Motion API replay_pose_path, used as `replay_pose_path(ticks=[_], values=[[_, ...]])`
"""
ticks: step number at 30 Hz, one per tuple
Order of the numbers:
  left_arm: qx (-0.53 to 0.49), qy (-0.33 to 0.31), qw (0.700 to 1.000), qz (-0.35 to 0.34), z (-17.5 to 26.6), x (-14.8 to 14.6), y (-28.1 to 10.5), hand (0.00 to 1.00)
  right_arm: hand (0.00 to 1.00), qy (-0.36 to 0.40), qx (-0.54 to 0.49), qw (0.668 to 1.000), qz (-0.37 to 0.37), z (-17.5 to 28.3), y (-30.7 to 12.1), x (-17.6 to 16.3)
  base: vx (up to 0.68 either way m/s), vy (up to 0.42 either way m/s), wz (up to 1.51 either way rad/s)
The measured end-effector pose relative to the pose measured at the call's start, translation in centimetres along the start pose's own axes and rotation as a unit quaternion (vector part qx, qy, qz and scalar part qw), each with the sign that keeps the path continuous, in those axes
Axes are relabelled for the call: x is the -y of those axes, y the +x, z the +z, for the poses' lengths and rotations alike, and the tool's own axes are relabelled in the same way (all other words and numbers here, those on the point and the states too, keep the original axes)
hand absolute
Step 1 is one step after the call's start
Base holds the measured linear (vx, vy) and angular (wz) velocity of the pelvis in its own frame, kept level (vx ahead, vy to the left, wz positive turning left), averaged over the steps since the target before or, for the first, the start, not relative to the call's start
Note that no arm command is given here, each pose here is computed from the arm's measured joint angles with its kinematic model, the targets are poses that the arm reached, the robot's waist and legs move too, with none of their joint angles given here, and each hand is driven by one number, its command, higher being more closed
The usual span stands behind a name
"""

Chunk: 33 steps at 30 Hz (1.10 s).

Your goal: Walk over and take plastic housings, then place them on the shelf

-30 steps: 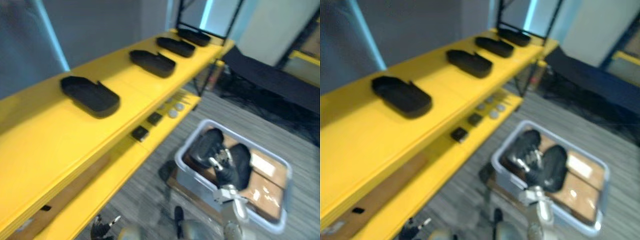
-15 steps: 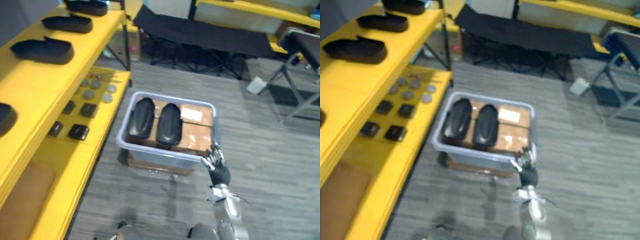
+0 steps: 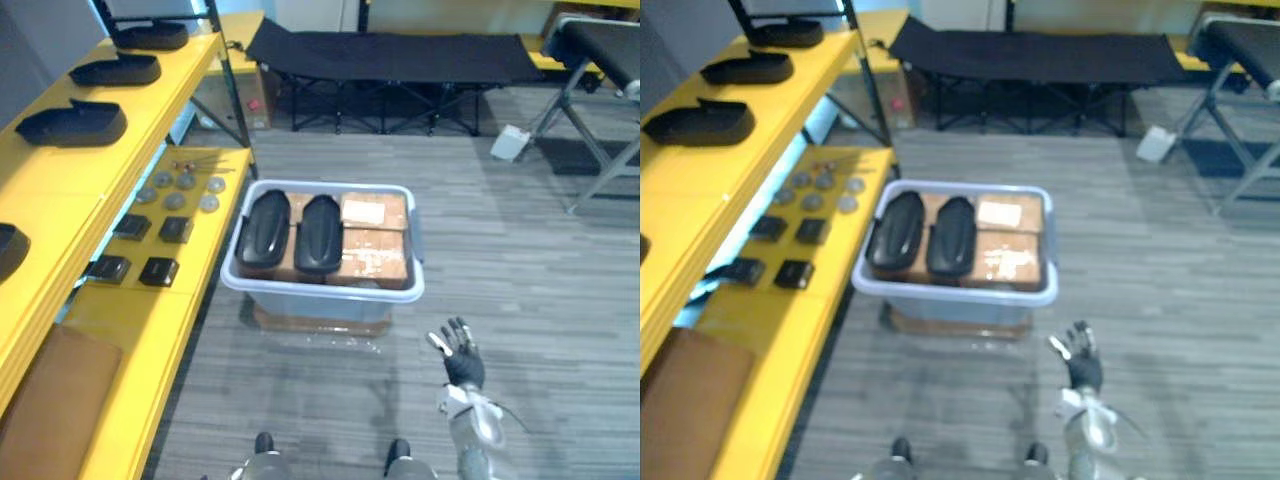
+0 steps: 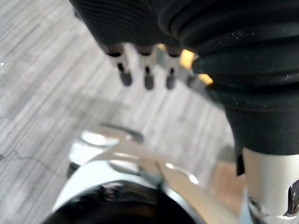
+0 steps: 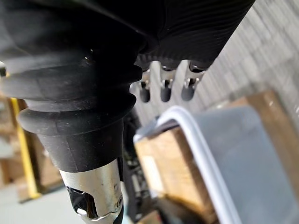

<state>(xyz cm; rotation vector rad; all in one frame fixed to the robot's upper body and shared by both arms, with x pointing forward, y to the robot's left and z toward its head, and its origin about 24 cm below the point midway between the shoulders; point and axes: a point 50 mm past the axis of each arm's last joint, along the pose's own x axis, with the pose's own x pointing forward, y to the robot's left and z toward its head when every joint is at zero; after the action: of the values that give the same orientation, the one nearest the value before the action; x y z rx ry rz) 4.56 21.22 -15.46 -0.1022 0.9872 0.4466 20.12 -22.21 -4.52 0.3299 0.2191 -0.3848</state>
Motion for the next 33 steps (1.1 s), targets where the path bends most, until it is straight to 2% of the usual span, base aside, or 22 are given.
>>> replay_pose_path(ticks=[2, 7, 12, 18, 24, 33], values=[[0.025, 0.014, 0.999, -0.016, 1.4, 0.6, 0.4, 0.0, 0.0, -0.002, 0.023, 0.999, -0.027, 1.7, 2.0, 0.7, 0.03, 0.068, 0.74], [0.058, 0.017, 0.997, -0.047, 3.9, 1.6, 1.0, 0.0, 0.0, 0.029, 0.161, 0.986, -0.022, 12.1, 9.0, -1.8, -0.07, 0.062, 0.24], [0.054, -0.017, 0.997, -0.046, 4.1, 1.6, 1.1, 0.0, 0.0, 0.046, 0.256, 0.965, -0.014, 20.0, 10.9, -3.2, -0.07, 0.011, 0.17], [0.042, -0.011, 0.996, -0.071, 3.5, 2.6, 0.9, 0.0, 0.0, 0.031, 0.319, 0.944, -0.081, 28.2, 11.4, -2.6, -0.08, 0.027, 0.12], [0.022, 0.001, 0.993, -0.113, 2.8, 4.4, 0.9, 0.0, 0.0, 0.006, 0.282, 0.949, -0.137, 31.0, 11.8, -1.8, -0.08, 0.008, 0.07], [0.016, -0.012, 0.987, -0.159, 2.9, 6.9, 0.6, 0.0, 0.0, -0.036, 0.254, 0.95, -0.18, 34.8, 11.1, -0.9, -0.06, -0.002, 0.01]])
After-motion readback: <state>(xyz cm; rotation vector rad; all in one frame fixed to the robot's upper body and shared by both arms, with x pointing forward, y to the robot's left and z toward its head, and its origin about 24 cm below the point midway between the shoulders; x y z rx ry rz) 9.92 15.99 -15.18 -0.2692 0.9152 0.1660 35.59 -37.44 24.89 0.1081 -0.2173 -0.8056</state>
